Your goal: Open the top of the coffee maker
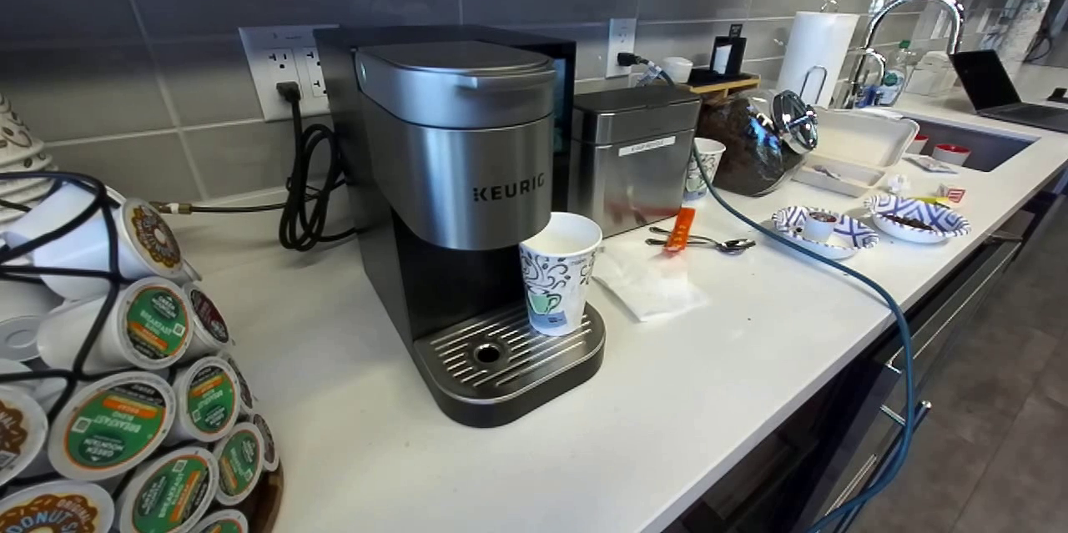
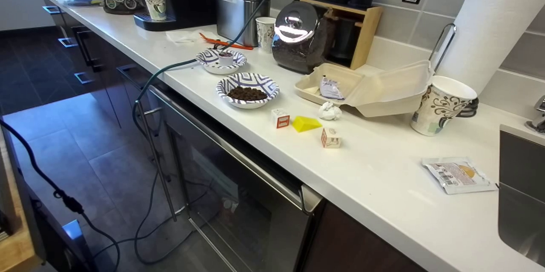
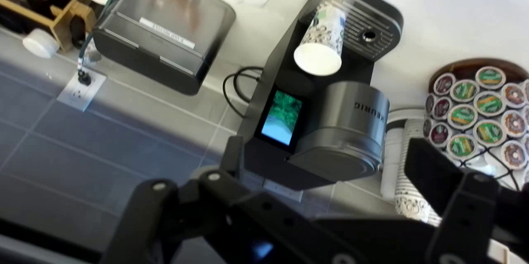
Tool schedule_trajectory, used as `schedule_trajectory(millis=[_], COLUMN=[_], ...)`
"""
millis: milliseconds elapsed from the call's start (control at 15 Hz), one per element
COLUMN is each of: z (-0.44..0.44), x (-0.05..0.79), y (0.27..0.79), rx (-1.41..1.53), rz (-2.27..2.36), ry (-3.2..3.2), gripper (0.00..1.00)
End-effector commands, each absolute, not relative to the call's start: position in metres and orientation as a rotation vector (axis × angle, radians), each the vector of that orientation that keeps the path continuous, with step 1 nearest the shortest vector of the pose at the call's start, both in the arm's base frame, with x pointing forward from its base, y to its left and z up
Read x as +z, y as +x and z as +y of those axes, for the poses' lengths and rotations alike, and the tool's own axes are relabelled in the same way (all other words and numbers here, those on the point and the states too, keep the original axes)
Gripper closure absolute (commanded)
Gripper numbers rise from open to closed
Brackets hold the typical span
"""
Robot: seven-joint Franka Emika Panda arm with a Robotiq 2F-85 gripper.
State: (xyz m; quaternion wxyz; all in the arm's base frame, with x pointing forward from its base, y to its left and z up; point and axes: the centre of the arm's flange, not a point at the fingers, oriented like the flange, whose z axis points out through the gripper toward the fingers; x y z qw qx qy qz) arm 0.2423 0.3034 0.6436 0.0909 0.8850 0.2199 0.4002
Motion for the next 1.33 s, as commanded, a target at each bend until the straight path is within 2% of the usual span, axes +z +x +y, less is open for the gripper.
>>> schedule_trajectory(millis=[0,400,867,1267], z=[0.318,0.345,0.365,0.346], x=[0.661,0.673,0.609,0.586], y=[0.27,0.329,0.39,0.4], rx=[1.418,1.454,1.285,1.203], rz=[0.7,1.029,1.213,1.234], ry=[2.438,2.07,1.967,2.064], gripper=[0.0,0.0,0.0,0.0])
